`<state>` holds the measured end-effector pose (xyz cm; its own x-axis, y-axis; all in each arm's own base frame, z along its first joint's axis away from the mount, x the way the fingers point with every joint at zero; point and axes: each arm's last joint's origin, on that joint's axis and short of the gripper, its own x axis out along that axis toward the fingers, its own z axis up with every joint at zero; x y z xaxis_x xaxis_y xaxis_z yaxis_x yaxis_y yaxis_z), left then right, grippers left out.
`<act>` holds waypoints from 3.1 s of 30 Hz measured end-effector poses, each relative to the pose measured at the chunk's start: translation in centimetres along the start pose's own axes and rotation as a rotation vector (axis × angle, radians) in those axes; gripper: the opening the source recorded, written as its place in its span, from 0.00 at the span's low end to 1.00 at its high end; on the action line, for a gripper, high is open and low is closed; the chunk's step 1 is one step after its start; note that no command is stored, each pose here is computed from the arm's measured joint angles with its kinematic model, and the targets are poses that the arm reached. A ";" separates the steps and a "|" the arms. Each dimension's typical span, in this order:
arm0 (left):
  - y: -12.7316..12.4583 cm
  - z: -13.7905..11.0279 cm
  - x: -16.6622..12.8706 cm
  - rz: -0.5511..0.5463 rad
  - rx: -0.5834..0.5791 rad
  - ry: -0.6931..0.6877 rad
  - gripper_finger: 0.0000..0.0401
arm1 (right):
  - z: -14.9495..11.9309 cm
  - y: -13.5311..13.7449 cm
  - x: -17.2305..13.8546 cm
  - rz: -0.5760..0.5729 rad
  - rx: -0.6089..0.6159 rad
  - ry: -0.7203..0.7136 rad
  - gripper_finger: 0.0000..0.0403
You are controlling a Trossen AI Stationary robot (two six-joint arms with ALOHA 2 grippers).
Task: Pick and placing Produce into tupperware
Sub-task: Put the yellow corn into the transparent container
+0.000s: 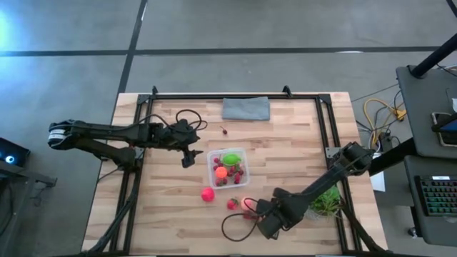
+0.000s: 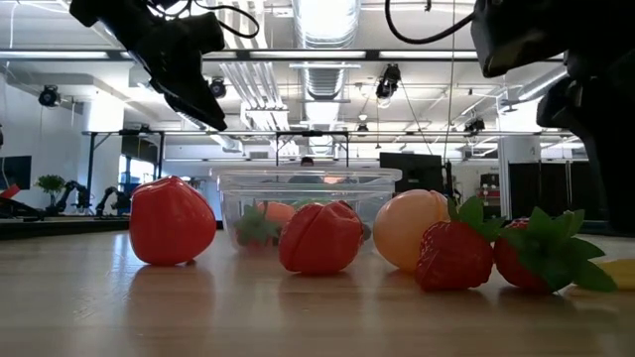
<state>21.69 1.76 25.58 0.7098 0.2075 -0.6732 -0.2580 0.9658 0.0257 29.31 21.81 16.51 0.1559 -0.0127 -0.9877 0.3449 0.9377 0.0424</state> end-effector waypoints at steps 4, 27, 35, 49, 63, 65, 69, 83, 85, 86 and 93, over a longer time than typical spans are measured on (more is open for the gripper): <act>0.0 0.0 0.0 0.002 0.000 0.000 0.65 | 0.0 0.1 0.0 0.007 -0.067 -0.005 0.46; 0.1 0.2 0.0 0.026 -0.011 -0.028 0.65 | -0.3 -0.3 1.7 0.051 -0.024 -0.035 0.40; 0.1 0.2 0.0 0.027 -0.012 -0.028 0.65 | -0.4 -0.2 2.2 0.084 -0.030 -0.058 0.34; 0.1 0.2 0.0 0.027 -0.018 -0.028 0.65 | -0.6 -0.4 2.8 0.064 -0.045 -0.050 0.29; 0.0 0.2 0.4 0.029 -0.034 -0.012 0.65 | -0.4 -0.7 3.1 0.055 0.015 -0.034 0.22; 0.0 0.1 0.6 0.030 -0.033 -0.003 0.65 | -0.4 -0.7 3.1 0.058 0.015 -0.028 0.18; -0.1 0.0 1.0 0.032 -0.031 0.012 0.65 | -0.4 -0.7 3.1 0.059 0.014 -0.023 0.13; -0.2 0.6 1.0 0.019 -0.040 -0.035 0.65 | 1.4 -1.1 0.8 0.019 0.207 -0.129 0.12; -0.2 0.7 1.0 0.015 -0.043 -0.050 0.65 | 2.1 -1.7 -0.6 0.016 0.266 -0.189 0.12; -0.2 0.8 1.0 0.015 -0.043 -0.053 0.65 | 2.3 -2.2 -1.3 -0.001 0.288 -0.216 0.12; -0.3 0.9 1.0 0.005 -0.044 -0.063 0.65 | 6.2 -6.8 -6.4 -0.019 0.421 -0.446 0.12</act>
<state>23.04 1.85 25.56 0.7483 0.2227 -0.6249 -0.2887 0.9574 -0.0045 31.64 13.34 23.48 0.4871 -0.2577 -0.8345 0.6733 0.7193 0.1709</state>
